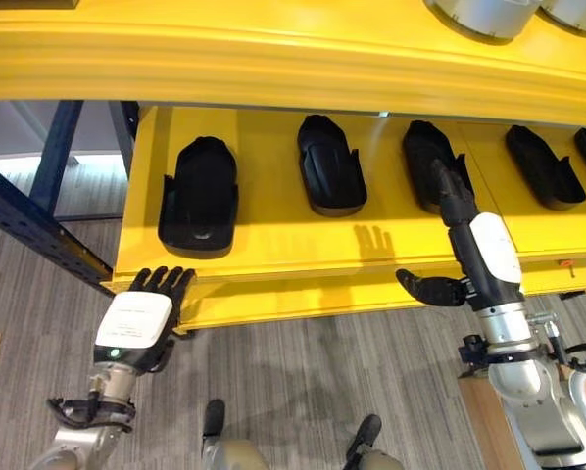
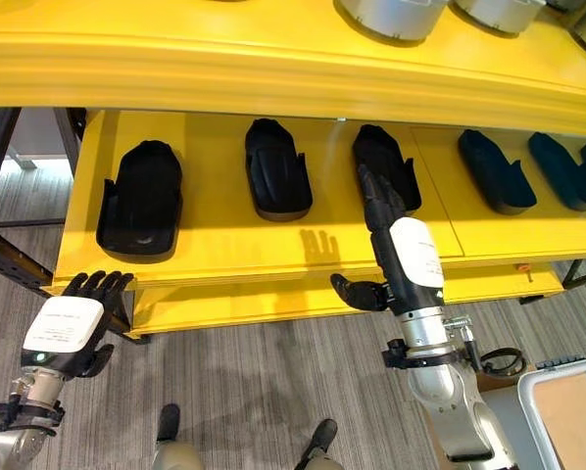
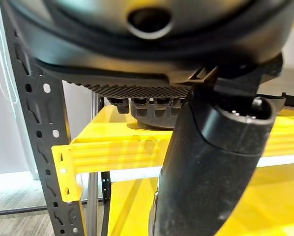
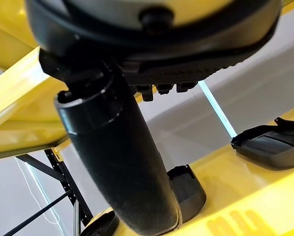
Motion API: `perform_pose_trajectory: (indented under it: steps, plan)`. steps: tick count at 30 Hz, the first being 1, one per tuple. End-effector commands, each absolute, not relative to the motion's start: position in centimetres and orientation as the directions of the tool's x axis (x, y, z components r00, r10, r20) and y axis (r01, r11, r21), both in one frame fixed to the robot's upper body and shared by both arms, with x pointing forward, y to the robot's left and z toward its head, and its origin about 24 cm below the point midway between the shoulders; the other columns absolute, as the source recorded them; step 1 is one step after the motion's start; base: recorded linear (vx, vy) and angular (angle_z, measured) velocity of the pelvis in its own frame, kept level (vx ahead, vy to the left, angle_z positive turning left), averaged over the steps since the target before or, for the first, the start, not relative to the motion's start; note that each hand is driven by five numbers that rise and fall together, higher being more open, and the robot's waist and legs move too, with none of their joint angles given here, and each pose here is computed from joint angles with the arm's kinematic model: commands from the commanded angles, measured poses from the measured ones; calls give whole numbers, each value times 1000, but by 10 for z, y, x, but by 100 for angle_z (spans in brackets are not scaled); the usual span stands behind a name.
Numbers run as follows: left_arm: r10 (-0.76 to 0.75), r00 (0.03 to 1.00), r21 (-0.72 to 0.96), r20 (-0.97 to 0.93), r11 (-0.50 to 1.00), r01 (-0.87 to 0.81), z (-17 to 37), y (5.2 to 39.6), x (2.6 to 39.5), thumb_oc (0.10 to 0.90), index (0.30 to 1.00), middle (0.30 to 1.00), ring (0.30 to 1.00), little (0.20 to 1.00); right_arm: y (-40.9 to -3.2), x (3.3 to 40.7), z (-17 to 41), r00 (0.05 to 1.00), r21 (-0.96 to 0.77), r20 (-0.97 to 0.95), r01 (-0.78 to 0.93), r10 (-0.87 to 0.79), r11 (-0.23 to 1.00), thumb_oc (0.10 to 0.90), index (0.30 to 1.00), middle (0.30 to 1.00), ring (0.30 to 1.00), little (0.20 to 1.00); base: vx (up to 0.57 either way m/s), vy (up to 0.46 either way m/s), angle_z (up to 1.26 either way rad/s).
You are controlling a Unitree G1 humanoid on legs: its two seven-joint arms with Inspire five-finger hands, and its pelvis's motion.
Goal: Move parts from the plastic box to the shelf.
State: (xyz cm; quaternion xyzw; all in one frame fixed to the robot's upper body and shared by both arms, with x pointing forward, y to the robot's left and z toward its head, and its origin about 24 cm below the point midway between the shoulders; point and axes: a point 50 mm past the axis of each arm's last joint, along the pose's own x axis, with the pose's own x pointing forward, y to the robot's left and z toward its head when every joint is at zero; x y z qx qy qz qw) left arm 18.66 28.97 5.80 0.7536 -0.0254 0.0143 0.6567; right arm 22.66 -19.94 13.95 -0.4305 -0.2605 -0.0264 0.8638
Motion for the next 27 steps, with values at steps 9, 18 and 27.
perform_pose_trajectory:
  steps: [9,18,27]
  plan:
    - [-87,966,938,243,-231,-257,98,290,219,900,1000,1000,1000,1000,-196,221,198,653,-596,733,482,190,642,900,1000,1000,1000,1000,-23,8,-1]
    - [-47,972,946,229,-225,-234,90,293,225,900,1000,1000,1000,1000,-196,222,198,652,-594,735,484,187,643,900,1000,1000,1000,1000,8,-1,-1]
    - [12,990,961,143,-241,-136,68,302,226,900,1000,1000,1000,1000,-194,223,198,645,-584,740,475,192,658,900,1000,1000,1000,1000,13,-1,-1]
